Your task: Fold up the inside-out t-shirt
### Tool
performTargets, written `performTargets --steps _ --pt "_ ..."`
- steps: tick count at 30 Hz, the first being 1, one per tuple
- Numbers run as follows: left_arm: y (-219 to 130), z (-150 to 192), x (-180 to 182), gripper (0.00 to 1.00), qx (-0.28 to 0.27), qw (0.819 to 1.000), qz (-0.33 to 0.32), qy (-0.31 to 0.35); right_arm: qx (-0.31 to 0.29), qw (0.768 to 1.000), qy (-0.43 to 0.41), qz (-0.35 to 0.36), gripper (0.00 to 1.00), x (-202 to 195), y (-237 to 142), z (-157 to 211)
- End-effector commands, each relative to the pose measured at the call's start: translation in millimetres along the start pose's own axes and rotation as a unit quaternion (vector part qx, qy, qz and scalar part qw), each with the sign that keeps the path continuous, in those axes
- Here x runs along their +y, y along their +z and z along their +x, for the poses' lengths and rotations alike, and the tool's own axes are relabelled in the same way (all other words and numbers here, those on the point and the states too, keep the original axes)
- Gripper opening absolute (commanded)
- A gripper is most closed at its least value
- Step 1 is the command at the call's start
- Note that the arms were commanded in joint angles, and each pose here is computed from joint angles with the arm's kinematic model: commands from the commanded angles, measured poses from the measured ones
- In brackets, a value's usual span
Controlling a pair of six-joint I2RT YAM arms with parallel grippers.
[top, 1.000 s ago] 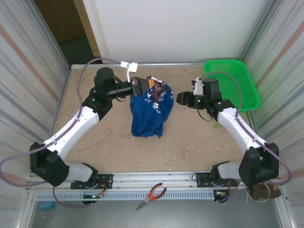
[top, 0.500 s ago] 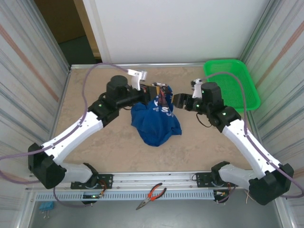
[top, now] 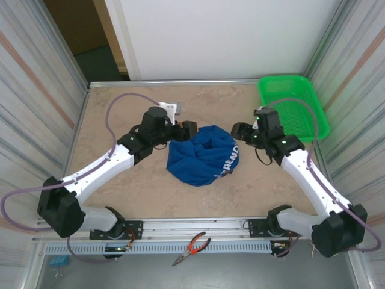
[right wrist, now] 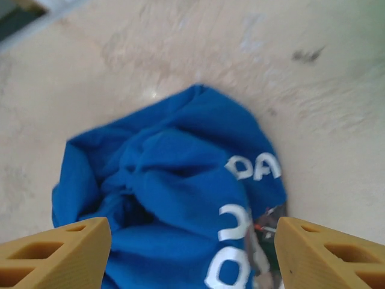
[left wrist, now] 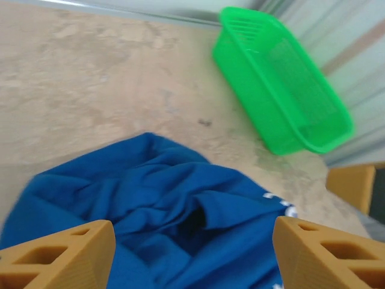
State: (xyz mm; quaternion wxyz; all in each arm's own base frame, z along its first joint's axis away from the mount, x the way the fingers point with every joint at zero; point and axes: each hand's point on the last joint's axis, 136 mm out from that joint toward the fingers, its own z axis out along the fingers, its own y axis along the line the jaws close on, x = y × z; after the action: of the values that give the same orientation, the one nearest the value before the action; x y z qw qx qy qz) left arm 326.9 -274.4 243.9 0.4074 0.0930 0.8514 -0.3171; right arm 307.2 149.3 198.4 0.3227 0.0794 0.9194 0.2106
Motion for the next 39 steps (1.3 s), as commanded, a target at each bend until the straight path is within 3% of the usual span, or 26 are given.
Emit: performTargets --steps 1,9,12,16,18,21,26,29,33,34,35,37,39 --pt "11.8 36.8 30.4 0.7 0.057 0.997 -0.058 0.008 0.015 0.999 -0.033 -0.003 0.72 24.7 14.6 9.5" --pt "51.8 86.3 41.5 0.74 0.125 0.989 -0.079 0.008 0.056 0.987 -0.113 0.096 0.72 21.7 84.3 18.8" --pt "56.7 106.3 50.9 0.73 0.141 0.986 -0.092 -0.001 0.088 0.981 -0.137 0.108 0.65 17.6 111.5 30.5" --pt "60.1 129.8 59.9 0.66 0.156 0.983 -0.096 -0.017 0.114 0.974 -0.156 0.119 0.06 6.7 124.8 38.9" --pt "62.2 138.9 63.5 0.48 0.163 0.982 -0.096 -0.019 0.107 0.977 -0.146 0.109 0.0 5.3 118.0 31.4" --pt "58.3 135.5 67.2 0.02 0.149 0.984 -0.101 -0.016 0.07 0.989 -0.111 0.066 0.0 12.8 91.0 -1.5" --pt "29.6 76.1 57.0 0.0 0.058 0.993 -0.099 0.005 -0.047 0.996 -0.012 -0.08 0.0 41.1 5.7 -92.5" --pt "-1.5 26.0 43.5 0.0 -0.019 0.996 -0.084 0.011 -0.115 0.981 0.011 -0.157 0.0 63.1 -54.8 -139.5" --pt "-46.5 -30.8 23.2 0.0 -0.12 0.992 -0.043 0.014 -0.172 0.955 0.009 -0.241 0.0 94.7 -124.3 -172.1" --pt "-57.8 -43.2 15.1 0.02 -0.144 0.989 -0.022 0.019 -0.186 0.947 0.0 -0.263 0.0 104.9 -140.9 -175.8" --pt "-66.9 -51.2 8.9 0.18 -0.161 0.987 -0.004 0.025 -0.197 0.939 -0.007 -0.282 0.0 111.5 -152.0 -177.4" --pt "-84.5 -64.1 3.1 0.61 -0.186 0.982 0.016 0.024 -0.199 0.924 -0.023 -0.326 0.0 126.1 -167.3 -173.9" --pt "-95.4 -70.4 -1.0 0.73 -0.199 0.979 0.028 0.025 -0.183 0.917 -0.036 -0.352 0.0 134.2 -167.6 -165.7"
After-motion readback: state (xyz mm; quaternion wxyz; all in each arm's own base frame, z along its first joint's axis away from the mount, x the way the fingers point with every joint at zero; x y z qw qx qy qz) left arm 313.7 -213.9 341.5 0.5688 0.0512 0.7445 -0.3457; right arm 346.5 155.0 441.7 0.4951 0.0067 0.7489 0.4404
